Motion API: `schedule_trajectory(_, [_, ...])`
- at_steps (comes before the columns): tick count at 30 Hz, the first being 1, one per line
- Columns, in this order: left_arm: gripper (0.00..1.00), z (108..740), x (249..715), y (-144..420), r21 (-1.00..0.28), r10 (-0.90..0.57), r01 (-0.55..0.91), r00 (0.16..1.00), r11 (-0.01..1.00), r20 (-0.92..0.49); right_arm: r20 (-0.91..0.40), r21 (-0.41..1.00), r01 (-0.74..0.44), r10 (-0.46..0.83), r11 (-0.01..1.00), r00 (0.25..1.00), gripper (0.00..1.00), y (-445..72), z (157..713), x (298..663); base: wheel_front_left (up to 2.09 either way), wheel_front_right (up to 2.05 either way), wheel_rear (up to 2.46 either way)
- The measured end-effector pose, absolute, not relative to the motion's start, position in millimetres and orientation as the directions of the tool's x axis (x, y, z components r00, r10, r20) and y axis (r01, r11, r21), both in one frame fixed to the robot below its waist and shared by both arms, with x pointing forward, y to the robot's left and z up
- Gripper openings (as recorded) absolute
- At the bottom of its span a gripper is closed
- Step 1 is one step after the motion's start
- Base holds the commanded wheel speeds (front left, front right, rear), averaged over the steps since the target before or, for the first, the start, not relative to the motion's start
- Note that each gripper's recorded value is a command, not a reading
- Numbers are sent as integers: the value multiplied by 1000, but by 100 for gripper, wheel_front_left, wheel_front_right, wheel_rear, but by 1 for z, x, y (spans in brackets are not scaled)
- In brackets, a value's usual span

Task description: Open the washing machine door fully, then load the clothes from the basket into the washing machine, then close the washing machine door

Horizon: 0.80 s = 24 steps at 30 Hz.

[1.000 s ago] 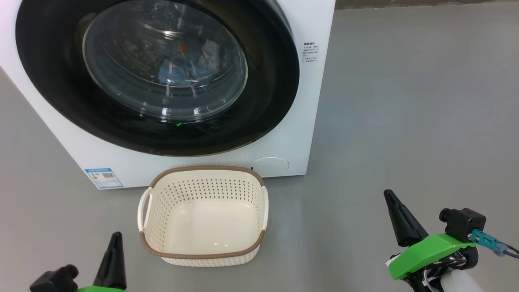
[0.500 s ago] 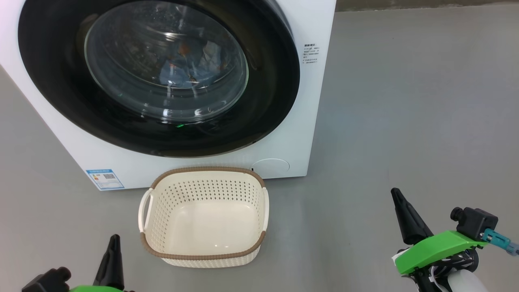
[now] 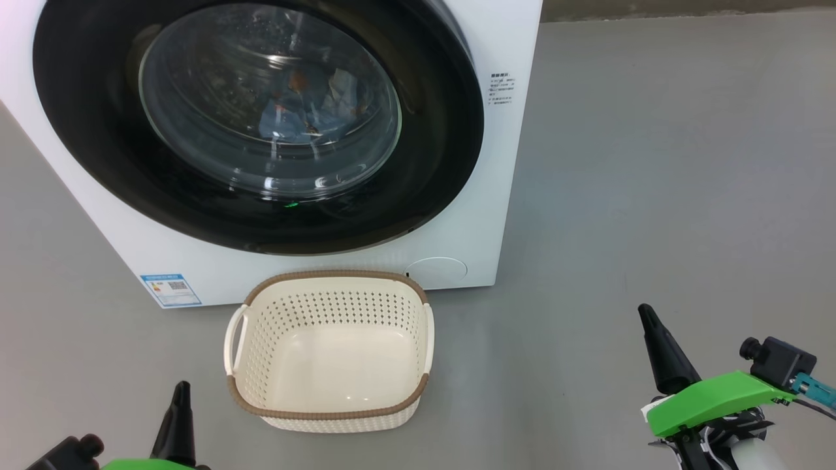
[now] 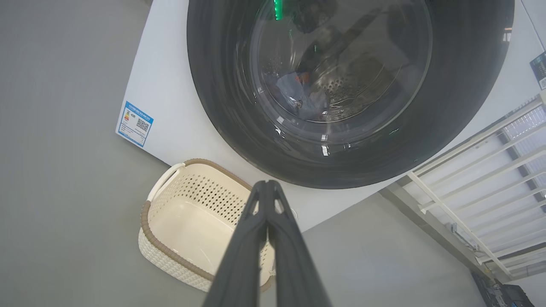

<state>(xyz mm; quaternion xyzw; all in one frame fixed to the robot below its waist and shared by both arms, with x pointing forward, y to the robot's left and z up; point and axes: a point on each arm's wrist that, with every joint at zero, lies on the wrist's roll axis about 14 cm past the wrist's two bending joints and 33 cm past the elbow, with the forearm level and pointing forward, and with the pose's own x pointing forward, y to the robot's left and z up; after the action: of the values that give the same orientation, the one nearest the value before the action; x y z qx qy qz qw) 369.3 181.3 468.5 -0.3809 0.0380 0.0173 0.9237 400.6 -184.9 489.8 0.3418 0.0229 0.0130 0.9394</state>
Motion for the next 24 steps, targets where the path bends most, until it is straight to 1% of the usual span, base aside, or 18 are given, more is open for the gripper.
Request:
schedule_trajectory(3, [0, 469, 370, 182, -719, 6, -66, 996, 692, -86, -43, 675, 7, 29, 738, 999, 0, -188, 488, 399, 0, 0, 0])
schedule_trajectory(8, [0, 471, 372, 182, -749, 7, -68, 996, 659, -84, -46, 696, 14, 25, 718, 999, 0, -189, 488, 399, 0, 0, 0])
schedule_trajectory(10, [0, 470, 372, 182, -764, 6, -73, 996, 641, -90, -49, 726, 19, 23, 688, 999, 0, -189, 488, 399, 0, 0, 0])
schedule_trajectory(14, [0, 470, 371, 182, -785, 7, -79, 996, 615, -94, -49, 739, 23, 20, 673, 999, 0, -190, 489, 399, 0, 0, 0])
schedule_trajectory(15, [0, 469, 371, 183, -796, 6, -82, 995, 600, -99, -49, 758, 28, 15, 652, 999, 0, -191, 490, 399, 0, 0, 0])
schedule_trajectory(21, [0, 468, 371, 184, -822, 7, -91, 994, 562, -106, -52, 785, 35, 9, 618, 999, 0, -193, 490, 399, 0, 0, 0])
schedule_trajectory(24, [0, 468, 370, 184, -835, 6, -95, 994, 542, -110, -55, 810, 41, 6, 585, 998, 0, -194, 490, 398, 0, 0, 0])
